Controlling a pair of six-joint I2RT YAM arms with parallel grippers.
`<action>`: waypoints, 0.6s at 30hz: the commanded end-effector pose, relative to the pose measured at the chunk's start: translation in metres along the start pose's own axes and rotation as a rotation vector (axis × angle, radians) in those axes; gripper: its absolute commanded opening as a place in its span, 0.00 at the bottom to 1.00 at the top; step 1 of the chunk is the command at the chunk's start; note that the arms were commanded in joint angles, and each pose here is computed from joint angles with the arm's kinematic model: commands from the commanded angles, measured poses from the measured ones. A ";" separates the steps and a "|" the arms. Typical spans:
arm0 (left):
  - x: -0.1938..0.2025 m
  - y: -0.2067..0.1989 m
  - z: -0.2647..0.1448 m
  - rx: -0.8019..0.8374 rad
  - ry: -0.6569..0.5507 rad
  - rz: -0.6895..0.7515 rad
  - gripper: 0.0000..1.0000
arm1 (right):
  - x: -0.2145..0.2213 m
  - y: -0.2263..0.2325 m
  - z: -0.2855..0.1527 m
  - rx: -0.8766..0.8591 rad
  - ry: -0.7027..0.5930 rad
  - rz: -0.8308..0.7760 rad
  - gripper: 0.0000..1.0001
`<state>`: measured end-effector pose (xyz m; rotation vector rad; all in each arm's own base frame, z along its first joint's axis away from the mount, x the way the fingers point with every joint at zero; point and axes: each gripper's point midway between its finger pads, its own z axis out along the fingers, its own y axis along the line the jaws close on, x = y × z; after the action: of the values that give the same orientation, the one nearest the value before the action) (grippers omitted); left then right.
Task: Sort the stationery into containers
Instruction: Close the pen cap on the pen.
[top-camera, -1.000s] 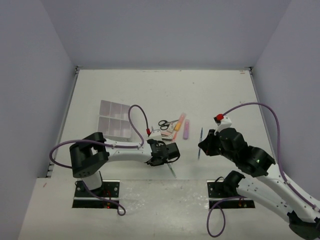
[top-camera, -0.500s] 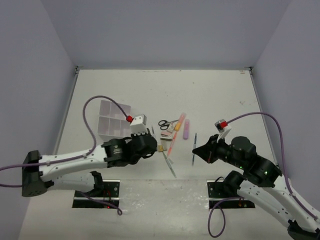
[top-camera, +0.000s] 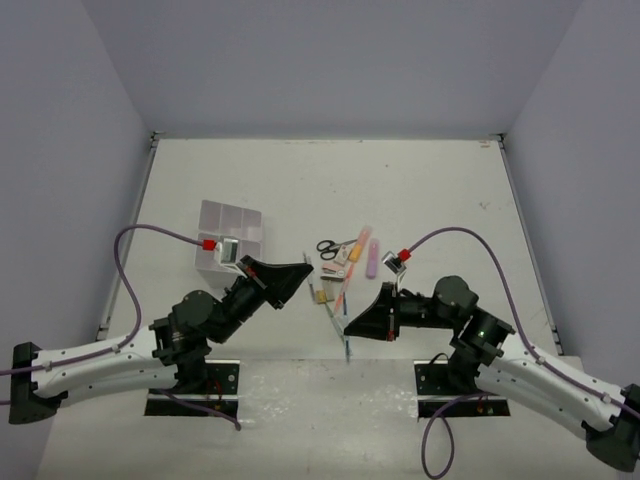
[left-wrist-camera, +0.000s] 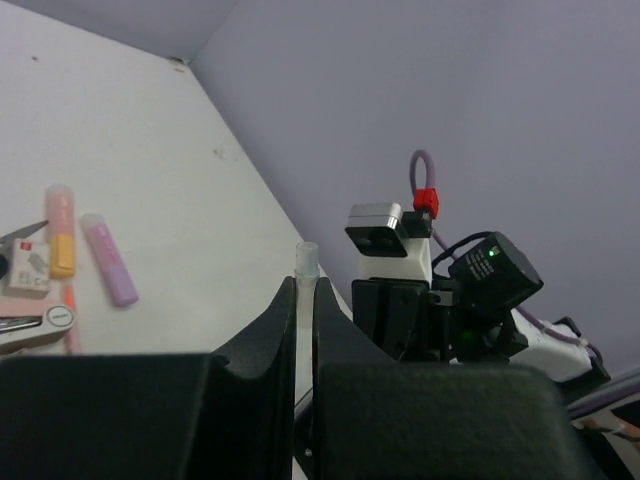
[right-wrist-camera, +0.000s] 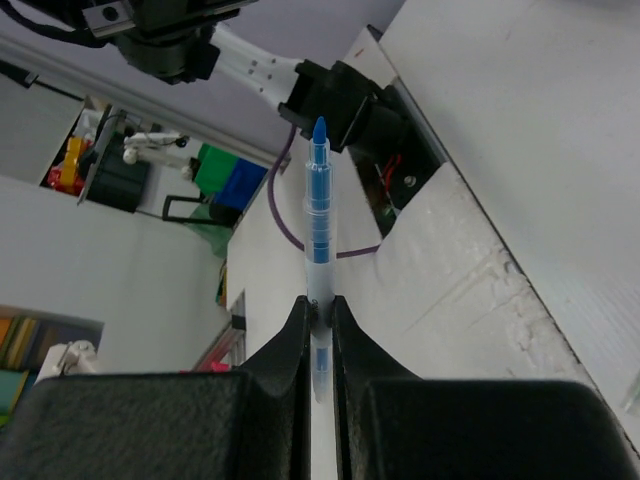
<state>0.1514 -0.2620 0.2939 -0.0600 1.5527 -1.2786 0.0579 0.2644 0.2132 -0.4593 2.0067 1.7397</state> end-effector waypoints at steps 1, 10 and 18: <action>-0.009 -0.045 0.011 0.163 -0.008 0.003 0.00 | -0.015 0.054 0.014 -0.144 0.021 -0.079 0.00; -0.003 -0.056 0.014 0.195 0.035 -0.004 0.00 | -0.020 0.049 0.017 -0.051 -0.008 -0.127 0.00; 0.003 -0.058 0.014 0.220 0.046 -0.030 0.00 | -0.024 0.050 0.014 -0.030 -0.019 -0.138 0.00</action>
<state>0.1336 -0.2967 0.3097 0.0938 1.5271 -1.4041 0.0476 0.2865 0.2457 -0.5827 1.9580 1.7167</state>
